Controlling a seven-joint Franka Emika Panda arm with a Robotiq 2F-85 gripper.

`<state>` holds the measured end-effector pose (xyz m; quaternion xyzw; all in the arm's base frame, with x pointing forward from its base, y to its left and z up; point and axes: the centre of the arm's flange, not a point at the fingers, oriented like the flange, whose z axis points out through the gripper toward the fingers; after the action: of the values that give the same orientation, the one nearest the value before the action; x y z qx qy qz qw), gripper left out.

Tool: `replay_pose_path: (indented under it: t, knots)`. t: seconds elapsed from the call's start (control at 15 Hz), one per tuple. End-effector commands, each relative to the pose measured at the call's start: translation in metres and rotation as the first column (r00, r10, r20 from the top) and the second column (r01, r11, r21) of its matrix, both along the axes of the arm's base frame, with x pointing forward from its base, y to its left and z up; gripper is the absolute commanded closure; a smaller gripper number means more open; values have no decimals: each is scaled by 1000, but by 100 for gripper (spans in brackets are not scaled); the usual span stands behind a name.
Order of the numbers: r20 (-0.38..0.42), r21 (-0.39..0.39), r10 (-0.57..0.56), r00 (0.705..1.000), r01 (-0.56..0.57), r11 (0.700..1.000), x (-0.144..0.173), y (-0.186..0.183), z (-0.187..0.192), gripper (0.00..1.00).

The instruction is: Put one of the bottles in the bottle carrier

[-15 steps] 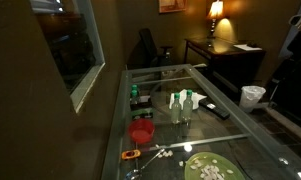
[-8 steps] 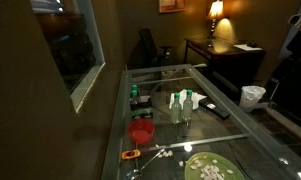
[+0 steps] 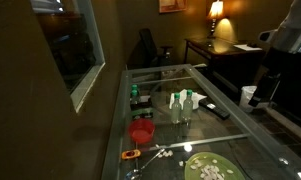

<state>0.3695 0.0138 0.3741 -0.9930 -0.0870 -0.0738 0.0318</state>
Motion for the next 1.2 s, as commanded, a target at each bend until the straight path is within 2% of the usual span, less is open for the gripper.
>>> replay_pose_path:
  t: [0.0, 0.27, 0.53, 0.87, 1.13]
  knots:
    - [42, -18, 187, 981, -187, 982, 29, 39, -16, 0]
    - [51, -39, 385, 922, -383, 923, 57, 71, -12, 0]
    - [64, -50, 473, 879, -471, 881, 94, 83, -2, 0]
    - [82, -80, 516, 853, -511, 856, 140, 88, -1, 0]
    - [71, -97, 526, 848, -519, 849, 167, 94, -9, 0]
